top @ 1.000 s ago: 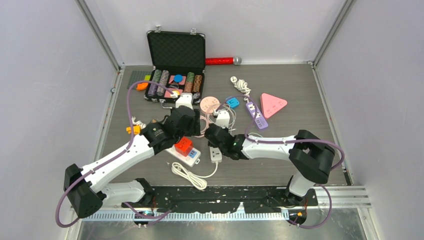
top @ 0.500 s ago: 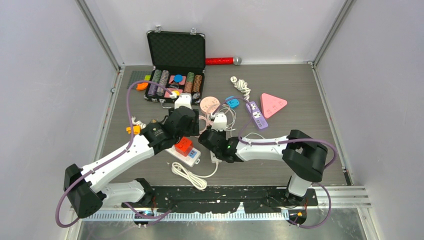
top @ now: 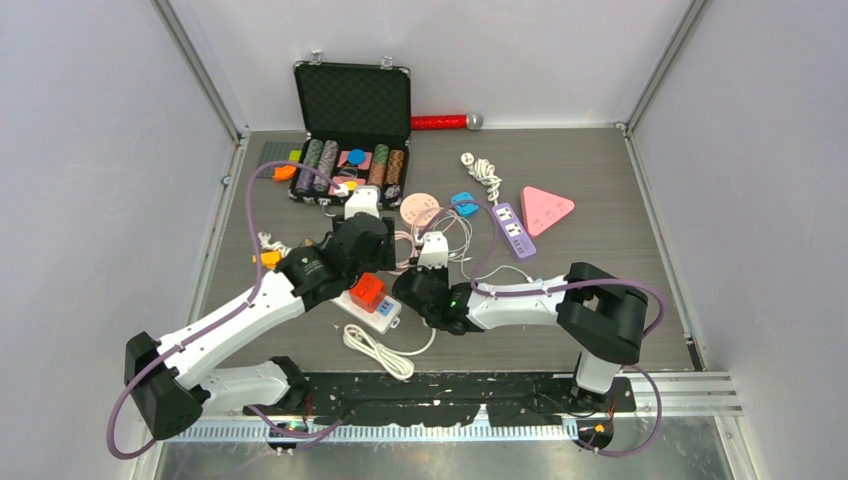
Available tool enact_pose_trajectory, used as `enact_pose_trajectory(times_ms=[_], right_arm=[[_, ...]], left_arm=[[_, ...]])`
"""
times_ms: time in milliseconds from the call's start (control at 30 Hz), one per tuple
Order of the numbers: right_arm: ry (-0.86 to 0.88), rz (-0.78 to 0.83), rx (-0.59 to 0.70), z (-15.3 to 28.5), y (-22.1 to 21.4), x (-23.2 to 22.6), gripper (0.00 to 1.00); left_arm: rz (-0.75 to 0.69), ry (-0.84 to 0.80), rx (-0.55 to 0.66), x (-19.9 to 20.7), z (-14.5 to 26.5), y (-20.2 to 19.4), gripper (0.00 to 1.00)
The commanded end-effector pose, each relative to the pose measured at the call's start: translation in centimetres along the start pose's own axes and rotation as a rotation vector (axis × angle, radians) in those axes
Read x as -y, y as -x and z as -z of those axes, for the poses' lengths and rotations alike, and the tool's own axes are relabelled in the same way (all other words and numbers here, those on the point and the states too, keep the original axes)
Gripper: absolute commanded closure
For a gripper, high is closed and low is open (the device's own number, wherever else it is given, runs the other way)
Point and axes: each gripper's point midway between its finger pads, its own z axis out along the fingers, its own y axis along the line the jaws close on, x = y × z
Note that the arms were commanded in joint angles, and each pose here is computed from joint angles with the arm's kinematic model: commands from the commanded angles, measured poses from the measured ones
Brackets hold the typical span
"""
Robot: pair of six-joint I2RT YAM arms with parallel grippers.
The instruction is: Insert the plug
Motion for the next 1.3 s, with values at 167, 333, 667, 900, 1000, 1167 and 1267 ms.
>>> enact_pose_trajectory(times_ms=[167, 333, 667, 900, 1000, 1167, 1267], right_arm=[[-0.031, 0.199, -0.337, 0.4, -11.9, 3.7, 0.95], [-0.048, 0.205, -0.342, 0.2, -12.1, 3.8, 0.95], [-0.034, 0.192, -0.31, 0.0, -10.7, 2.7, 0.84], [-0.015, 0.165, -0.365, 0.0, -12.6, 2.7, 0.89], [-0.008, 0.156, -0.363, -0.2, -12.6, 2.4, 0.89], [0.015, 0.145, -0.386, -1.7, -12.7, 0.7, 0.9], [0.023, 0.146, -0.372, -2.8, -11.8, -0.2, 0.9]], left_arm=[[0.016, 0.011, 0.054, -0.4, 0.7, 1.8, 0.35], [0.019, 0.011, 0.054, -0.3, 0.7, 1.8, 0.34], [0.019, 0.018, 0.062, -0.6, 0.8, 2.0, 0.31], [0.015, 0.021, 0.079, -0.9, 1.5, 2.6, 0.3], [0.011, 0.025, 0.092, -1.1, 1.8, 3.2, 0.3], [0.017, 0.016, 0.09, -0.9, 1.9, 3.1, 0.29], [0.019, 0.013, 0.09, -0.9, 2.0, 3.1, 0.29]])
